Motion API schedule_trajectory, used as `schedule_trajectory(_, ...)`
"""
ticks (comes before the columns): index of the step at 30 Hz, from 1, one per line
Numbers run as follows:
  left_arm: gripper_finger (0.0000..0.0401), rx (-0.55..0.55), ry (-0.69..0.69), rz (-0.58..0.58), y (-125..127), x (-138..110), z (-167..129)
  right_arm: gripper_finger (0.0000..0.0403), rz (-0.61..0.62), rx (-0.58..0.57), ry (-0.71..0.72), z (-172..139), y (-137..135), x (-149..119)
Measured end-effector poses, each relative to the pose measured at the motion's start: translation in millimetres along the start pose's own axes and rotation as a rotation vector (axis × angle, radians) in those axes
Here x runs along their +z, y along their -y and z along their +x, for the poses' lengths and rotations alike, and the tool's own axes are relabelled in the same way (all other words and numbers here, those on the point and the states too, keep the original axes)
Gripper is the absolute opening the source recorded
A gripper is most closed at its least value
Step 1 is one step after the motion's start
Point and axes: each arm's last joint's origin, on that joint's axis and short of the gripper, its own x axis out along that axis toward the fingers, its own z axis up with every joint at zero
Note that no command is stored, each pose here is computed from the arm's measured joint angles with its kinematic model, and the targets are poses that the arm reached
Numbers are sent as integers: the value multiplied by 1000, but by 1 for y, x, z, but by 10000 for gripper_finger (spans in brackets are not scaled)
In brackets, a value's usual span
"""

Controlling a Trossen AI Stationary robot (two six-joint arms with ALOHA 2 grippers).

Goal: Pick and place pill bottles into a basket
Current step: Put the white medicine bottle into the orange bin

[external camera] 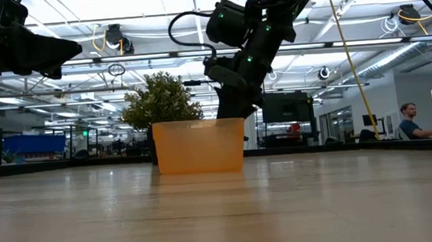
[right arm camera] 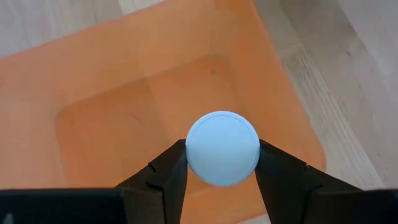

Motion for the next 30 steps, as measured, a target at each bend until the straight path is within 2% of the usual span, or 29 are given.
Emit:
schedule_trajectory(10, 67, 0, 0, 0, 0, 0, 0, 187, -32, 9, 28, -1, -3, 2)
schedule_trajectory(18, 67, 0, 0, 0, 0, 0, 0, 191, -37, 11, 55, -9, -4, 5)
schedule_trajectory(23, 67, 0, 0, 0, 0, 0, 0, 190, -42, 19, 93, -22, -4, 9)
schedule_trajectory(30, 67, 0, 0, 0, 0, 0, 0, 189, -50, 36, 121, -60, -9, 10)
